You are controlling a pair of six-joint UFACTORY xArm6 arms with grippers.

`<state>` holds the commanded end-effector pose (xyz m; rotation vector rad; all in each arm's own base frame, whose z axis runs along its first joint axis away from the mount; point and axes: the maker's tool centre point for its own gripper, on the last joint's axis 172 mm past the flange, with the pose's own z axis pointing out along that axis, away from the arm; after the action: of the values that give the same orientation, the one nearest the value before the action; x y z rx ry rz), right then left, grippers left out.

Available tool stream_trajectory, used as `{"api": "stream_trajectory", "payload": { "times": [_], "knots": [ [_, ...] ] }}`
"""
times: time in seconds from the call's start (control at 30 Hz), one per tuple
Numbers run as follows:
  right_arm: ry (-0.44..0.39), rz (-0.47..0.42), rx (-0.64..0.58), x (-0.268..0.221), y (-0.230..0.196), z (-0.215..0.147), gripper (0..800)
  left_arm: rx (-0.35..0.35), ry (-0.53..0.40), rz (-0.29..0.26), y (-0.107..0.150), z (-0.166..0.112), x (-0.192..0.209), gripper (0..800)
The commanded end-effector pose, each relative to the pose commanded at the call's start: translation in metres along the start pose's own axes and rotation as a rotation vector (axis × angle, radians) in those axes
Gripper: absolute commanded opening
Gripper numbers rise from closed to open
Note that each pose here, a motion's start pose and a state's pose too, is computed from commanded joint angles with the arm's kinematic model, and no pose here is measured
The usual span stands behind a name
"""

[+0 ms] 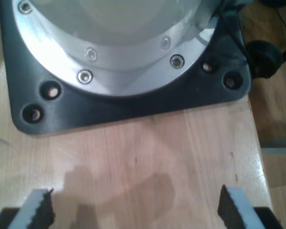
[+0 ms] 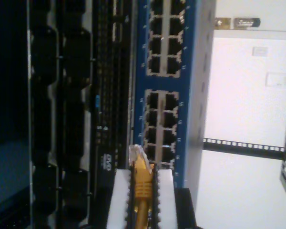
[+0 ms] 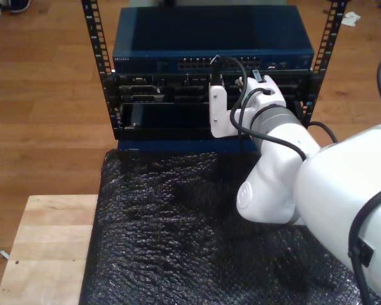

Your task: Grab the cable and plug it in

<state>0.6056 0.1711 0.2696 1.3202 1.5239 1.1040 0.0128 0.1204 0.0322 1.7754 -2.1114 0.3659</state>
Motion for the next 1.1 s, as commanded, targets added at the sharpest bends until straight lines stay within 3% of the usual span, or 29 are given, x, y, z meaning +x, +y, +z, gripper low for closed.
{"api": "stream_trajectory", "payload": {
  "times": [0.27,0.47,0.8,1.1],
  "knots": [
    [0.006,-0.006,0.003,0.003,-0.002,0.0,0,0.0,0.0,0.0,0.0,0.0,0.0,800],
    [0.039,-0.06,-0.023,0.006,0.008,0.006,0,0.0,0.0,0.0,0.0,0.0,0.0,800],
    [0.015,-0.043,-0.032,-0.015,0.029,0.033,0,0.0,0.0,0.0,0.0,0.0,0.0,800],
    [0.011,-0.037,-0.047,-0.018,0.039,0.032,0,0.0,0.0,0.0,0.0,0.0,0.0,800]
  ]
}}
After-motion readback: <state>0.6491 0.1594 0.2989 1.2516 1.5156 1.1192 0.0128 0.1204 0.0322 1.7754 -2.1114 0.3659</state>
